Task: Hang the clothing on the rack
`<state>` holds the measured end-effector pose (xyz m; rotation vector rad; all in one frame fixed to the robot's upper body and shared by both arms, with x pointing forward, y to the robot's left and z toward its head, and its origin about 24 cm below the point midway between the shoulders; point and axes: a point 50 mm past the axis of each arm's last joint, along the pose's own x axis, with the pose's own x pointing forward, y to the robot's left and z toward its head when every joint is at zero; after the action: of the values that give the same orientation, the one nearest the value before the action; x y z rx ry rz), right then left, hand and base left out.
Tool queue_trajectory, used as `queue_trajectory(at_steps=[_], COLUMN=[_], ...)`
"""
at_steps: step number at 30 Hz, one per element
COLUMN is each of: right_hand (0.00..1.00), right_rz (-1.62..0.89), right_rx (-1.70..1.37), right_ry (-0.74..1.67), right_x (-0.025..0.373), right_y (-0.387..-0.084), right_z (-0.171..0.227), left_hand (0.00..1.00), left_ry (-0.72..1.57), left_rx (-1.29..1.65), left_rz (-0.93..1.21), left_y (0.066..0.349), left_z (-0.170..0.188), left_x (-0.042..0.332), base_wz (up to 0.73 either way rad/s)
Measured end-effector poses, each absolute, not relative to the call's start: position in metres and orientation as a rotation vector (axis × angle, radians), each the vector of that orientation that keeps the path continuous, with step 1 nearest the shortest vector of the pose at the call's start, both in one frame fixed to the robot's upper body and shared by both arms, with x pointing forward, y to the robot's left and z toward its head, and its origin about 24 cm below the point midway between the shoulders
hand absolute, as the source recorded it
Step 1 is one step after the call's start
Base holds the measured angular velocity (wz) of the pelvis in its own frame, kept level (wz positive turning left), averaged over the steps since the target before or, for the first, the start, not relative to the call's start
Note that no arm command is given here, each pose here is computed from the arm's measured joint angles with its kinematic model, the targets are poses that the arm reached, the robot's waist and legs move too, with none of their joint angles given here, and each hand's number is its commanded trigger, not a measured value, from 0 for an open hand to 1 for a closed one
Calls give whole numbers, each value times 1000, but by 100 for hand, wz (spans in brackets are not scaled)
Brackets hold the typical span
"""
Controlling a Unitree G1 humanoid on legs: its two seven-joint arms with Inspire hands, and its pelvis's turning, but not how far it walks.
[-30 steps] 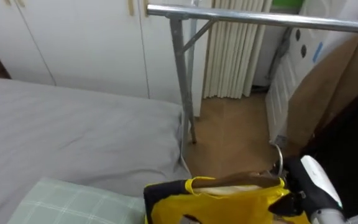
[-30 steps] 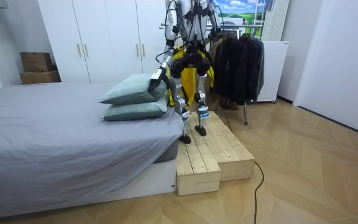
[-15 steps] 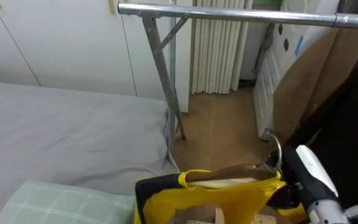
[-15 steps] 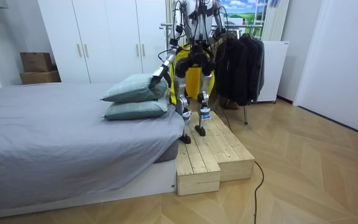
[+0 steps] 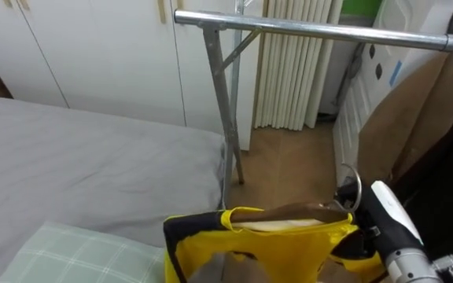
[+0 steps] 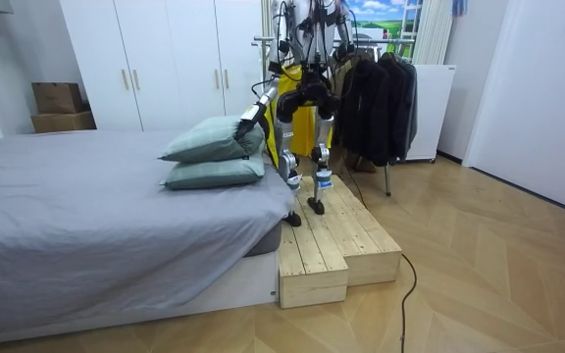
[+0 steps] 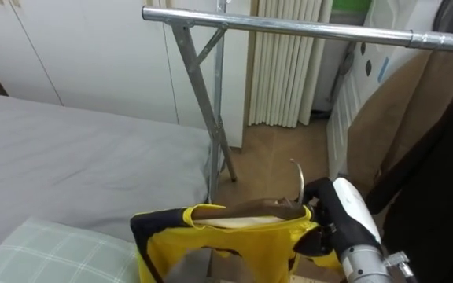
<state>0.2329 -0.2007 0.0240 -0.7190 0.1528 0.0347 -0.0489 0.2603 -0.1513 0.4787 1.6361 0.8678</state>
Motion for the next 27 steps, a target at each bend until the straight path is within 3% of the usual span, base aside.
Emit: queue_trajectory(at_steps=[16, 27], right_hand=[100, 100], right_rz=[74, 108], right_rx=[-664, -424], right_ry=[60, 53], right_x=[257, 268], right_y=[-194, -197], right_z=[49, 53], left_hand=[0, 0], left_ry=[1611, 1546], left_rx=[479, 481], left_rz=[870, 876], left_y=[263, 273], left_z=[-151, -149], left_x=[-45, -42], base_wz=[3, 11])
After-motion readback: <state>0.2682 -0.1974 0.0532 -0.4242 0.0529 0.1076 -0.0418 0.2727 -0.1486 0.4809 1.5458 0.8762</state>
